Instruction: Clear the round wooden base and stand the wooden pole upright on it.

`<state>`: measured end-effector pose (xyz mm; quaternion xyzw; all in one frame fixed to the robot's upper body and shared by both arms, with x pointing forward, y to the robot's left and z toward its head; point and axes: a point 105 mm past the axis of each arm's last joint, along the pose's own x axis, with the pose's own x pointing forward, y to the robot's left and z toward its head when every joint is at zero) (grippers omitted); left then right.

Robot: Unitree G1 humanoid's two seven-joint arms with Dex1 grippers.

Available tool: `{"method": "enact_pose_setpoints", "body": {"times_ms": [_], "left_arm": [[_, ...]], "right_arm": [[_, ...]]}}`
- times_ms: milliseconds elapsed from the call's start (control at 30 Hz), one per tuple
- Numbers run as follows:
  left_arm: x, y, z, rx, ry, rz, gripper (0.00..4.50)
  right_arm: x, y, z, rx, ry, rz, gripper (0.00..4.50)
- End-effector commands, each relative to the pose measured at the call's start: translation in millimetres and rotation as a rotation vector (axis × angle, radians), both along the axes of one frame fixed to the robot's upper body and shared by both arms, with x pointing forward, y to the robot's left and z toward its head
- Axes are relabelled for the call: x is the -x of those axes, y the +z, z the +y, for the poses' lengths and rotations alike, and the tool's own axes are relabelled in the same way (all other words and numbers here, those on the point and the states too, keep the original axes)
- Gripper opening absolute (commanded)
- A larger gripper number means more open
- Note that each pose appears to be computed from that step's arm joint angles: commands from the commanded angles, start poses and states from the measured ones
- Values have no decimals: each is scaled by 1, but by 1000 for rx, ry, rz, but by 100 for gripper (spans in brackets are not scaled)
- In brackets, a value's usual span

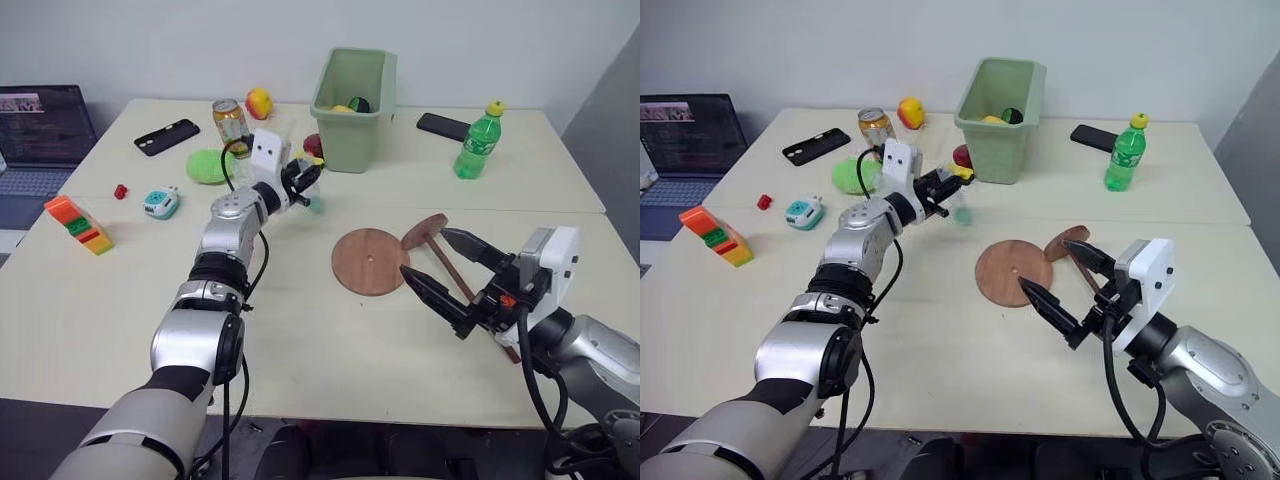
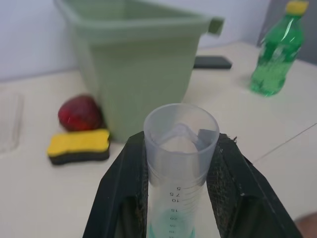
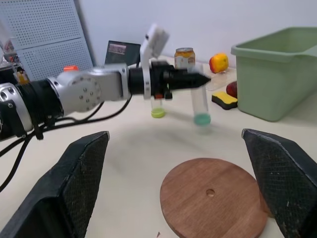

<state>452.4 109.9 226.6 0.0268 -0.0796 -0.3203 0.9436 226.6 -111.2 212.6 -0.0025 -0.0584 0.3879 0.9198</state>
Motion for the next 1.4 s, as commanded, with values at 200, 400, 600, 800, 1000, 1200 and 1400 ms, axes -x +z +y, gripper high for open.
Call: {"method": "enact_pose_setpoints", "body": {"times_ms": [200,400,600,800,1000,1200,1400], "left_arm": [[34,99,95,-36,242,-196,124],[62,101,175,8,481,-139,124],[57,34,210,17,580,10,124],[31,-6,196,18,589,73,124],[14,-23,183,-37,561,84,124],[7,-25,180,-46,577,68,124],[6,-31,181,7,576,95,159]], "right_arm": [[-1,4,7,-20,60,-31,450],[-7,2,6,-26,90,-18,450],[-12,1,13,-18,135,-18,450],[-7,8,17,-10,175,-25,450],[5,20,26,-9,243,-40,450],[6,24,27,14,233,-55,450],[3,21,21,16,188,-46,450]]}}
